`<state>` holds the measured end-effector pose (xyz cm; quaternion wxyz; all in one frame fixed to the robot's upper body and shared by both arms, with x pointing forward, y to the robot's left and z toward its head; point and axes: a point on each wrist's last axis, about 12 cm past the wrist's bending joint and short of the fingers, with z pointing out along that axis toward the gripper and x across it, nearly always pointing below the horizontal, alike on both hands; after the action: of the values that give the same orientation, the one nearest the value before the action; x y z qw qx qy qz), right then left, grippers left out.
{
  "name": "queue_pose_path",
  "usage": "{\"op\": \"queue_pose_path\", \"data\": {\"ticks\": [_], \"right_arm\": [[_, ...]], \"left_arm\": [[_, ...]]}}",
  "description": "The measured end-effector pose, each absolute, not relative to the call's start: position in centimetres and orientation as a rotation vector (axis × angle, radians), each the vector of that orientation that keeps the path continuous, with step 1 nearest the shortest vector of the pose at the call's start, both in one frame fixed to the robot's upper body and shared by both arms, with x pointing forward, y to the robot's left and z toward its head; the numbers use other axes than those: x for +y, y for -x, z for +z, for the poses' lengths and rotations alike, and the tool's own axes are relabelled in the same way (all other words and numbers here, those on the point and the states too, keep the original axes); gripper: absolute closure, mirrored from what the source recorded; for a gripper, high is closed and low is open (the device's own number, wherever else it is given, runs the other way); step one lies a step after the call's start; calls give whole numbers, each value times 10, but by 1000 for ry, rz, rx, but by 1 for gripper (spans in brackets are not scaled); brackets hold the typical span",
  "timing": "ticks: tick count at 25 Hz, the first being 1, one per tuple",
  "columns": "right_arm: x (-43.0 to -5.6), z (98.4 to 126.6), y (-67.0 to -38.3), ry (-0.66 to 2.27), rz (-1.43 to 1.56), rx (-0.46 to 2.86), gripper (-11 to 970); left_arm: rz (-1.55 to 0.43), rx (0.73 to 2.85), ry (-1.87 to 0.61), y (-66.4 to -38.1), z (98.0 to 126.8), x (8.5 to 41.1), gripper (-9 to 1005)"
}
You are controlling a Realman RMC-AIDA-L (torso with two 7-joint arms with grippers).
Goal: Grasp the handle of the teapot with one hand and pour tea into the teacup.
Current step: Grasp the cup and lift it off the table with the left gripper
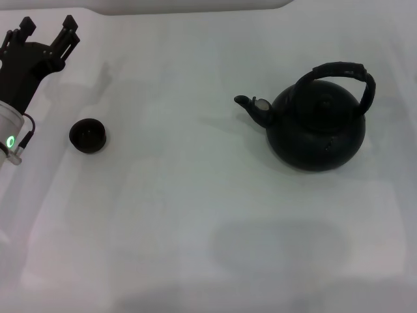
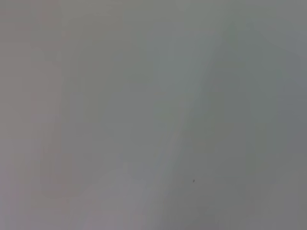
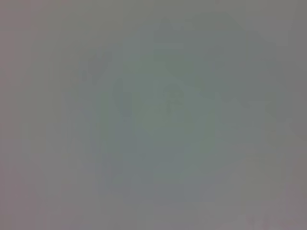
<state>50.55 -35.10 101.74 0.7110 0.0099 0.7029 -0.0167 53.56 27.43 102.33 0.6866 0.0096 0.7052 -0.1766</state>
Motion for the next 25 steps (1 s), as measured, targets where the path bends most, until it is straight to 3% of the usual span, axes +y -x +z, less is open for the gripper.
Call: {"op": "queue_pose_path", "data": {"ticks": [15, 25], "right_arm": [[-352, 1016, -504, -51, -9, 1567, 119], [-352, 1016, -505, -80, 21, 1570, 119]], "left_arm": [[-409, 1582, -19, -533, 1022, 273, 133], [-665, 1721, 41, -563, 1034, 281, 134]]}}
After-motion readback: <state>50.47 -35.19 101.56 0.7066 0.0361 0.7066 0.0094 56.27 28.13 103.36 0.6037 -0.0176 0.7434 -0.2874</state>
